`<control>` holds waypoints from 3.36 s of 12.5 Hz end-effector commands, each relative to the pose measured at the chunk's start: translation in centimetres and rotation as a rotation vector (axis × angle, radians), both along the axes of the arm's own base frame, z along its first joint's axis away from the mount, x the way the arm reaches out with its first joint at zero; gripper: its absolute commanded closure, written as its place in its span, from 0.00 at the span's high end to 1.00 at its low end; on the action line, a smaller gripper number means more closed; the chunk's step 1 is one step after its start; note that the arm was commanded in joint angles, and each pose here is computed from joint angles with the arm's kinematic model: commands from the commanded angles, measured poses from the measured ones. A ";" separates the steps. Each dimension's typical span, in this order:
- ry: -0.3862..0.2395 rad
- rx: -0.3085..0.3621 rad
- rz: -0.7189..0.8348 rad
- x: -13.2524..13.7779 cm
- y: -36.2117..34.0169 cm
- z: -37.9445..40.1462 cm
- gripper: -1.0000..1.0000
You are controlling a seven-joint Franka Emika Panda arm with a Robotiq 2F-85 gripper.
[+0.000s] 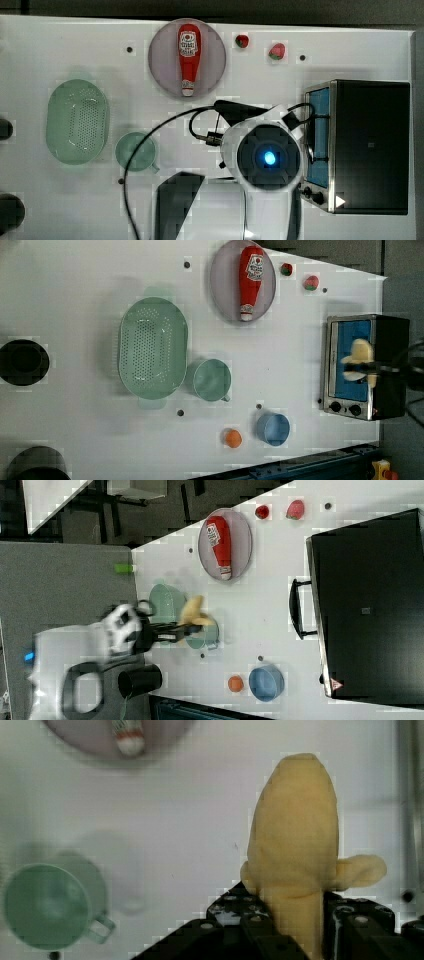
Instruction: Pick Banana and place it in mug.
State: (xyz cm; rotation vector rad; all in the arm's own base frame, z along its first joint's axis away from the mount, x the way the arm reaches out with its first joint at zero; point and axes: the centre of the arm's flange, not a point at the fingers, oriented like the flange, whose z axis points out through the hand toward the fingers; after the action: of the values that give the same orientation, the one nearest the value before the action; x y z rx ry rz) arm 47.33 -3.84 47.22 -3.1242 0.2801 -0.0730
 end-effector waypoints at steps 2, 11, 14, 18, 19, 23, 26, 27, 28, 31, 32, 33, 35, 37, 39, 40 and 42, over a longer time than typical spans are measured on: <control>0.004 -0.025 0.086 -1.4 6.0 3.5 0.25; 0.152 -0.001 -0.244 -2.9 23.4 -4.2 0.25; 0.164 0.029 -0.286 -1.7 26.0 -9.0 0.25; 0.186 0.064 -0.312 0.0 27.0 -15.5 0.25; 0.184 0.066 -0.303 0.2 27.2 -16.8 0.25; 0.162 0.056 -0.359 0.2 27.5 -19.6 0.39; 0.181 0.033 -0.423 -1.1 27.7 -20.9 0.72; 0.162 0.041 -0.420 -0.8 27.7 -20.7 0.83; 0.147 0.053 -0.420 -0.6 27.8 -20.5 0.94; 0.105 0.077 -0.429 -0.1 27.8 -19.3 1.00; 0.074 0.089 -0.444 0.5 27.4 -17.8 1.00; 0.040 0.096 -0.455 1.0 26.8 -15.9 1.00; -0.034 0.100 -0.493 2.1 24.8 -11.0 1.00; -0.054 0.066 -0.521 2.5 21.2 -6.1 1.00; -0.044 0.036 -0.578 2.5 17.2 -1.1 1.00; -0.036 0.028 -0.619 2.4 15.0 1.3 1.00; -0.011 0.022 -0.699 2.0 10.8 5.4 1.00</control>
State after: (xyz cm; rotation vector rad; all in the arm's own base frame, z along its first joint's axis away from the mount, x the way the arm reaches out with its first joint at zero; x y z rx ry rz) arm 48.54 10.88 52.21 -2.8700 1.2001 -0.1609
